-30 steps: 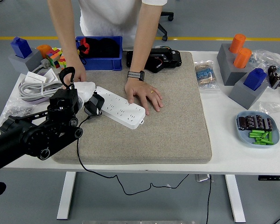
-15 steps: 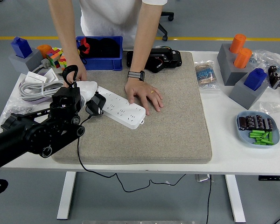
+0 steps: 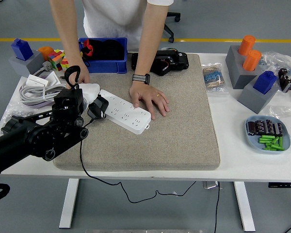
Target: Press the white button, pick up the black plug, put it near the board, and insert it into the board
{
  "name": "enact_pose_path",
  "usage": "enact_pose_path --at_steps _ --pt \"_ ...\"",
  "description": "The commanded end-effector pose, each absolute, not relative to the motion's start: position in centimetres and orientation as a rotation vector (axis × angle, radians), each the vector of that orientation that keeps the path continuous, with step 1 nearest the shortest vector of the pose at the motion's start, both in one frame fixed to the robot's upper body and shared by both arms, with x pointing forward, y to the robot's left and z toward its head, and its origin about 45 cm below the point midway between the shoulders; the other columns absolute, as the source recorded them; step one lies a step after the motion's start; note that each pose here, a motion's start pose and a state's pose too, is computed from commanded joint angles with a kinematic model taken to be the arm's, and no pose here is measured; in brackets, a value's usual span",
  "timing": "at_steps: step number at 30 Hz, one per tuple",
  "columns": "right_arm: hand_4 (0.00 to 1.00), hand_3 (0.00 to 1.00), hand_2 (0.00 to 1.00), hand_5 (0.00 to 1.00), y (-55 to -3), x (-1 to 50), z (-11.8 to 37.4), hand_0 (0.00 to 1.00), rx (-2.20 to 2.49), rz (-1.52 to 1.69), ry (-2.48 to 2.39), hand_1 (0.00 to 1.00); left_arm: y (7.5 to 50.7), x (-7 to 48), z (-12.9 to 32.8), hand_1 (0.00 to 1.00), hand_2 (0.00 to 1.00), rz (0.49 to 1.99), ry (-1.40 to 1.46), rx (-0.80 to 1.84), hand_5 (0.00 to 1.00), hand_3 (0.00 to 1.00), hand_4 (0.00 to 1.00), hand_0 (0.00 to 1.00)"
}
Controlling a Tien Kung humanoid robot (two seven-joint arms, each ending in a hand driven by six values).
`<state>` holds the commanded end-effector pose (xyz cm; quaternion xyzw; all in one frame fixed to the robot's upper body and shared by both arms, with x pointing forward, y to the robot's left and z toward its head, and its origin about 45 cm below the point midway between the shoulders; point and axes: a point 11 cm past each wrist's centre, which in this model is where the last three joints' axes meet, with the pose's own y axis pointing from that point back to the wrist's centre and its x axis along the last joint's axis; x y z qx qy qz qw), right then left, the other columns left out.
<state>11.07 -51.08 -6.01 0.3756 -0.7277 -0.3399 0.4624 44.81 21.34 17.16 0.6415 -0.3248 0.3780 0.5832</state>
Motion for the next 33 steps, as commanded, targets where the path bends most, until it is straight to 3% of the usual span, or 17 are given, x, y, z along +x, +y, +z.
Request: enact_pose_path --at_steps 13,14,19,20,25,26,33 --pt "0.647 0.578 0.585 0.375 -51.10 11.08 -5.99 0.622 0.924 -0.835 -1.789 0.592 21.26 44.68 17.02 0.368 0.357 0.871 -0.744 1.497 0.053 0.550 0.767 0.285" --pt "0.647 0.578 0.585 0.375 -51.10 11.06 -6.00 0.622 0.923 -0.835 -1.789 0.592 21.26 44.69 17.03 0.597 0.527 0.872 -0.743 1.496 0.217 0.667 0.903 0.374" --pt "0.647 0.578 0.585 0.375 -51.13 11.11 -5.97 0.622 0.924 -0.833 -1.789 0.592 21.31 44.71 17.05 0.597 0.527 0.871 -0.735 1.495 0.217 0.667 0.903 0.374" --pt "0.647 0.578 0.585 0.375 -51.12 11.12 -5.97 0.622 0.924 -0.834 -1.790 0.591 21.32 44.71 17.05 0.848 0.768 0.871 -0.733 1.495 0.381 0.800 0.975 0.772" --pt "0.647 0.578 0.585 0.375 -51.12 11.13 -5.97 0.622 0.924 -0.835 -1.791 0.591 21.38 44.79 17.15 0.848 0.768 0.879 -0.738 1.495 0.381 0.800 0.975 0.772" --pt "0.647 0.578 0.585 0.375 -51.14 11.13 -5.96 0.622 0.924 -0.834 -1.791 0.592 21.38 44.81 17.16 0.930 0.892 0.881 -0.739 1.495 0.516 0.880 0.998 0.881" --pt "0.648 0.578 0.585 0.376 -51.10 11.19 -5.96 0.622 0.926 -0.834 -1.791 0.591 21.45 44.84 17.20 0.948 0.921 0.887 -0.743 1.494 0.538 0.911 0.998 0.904"
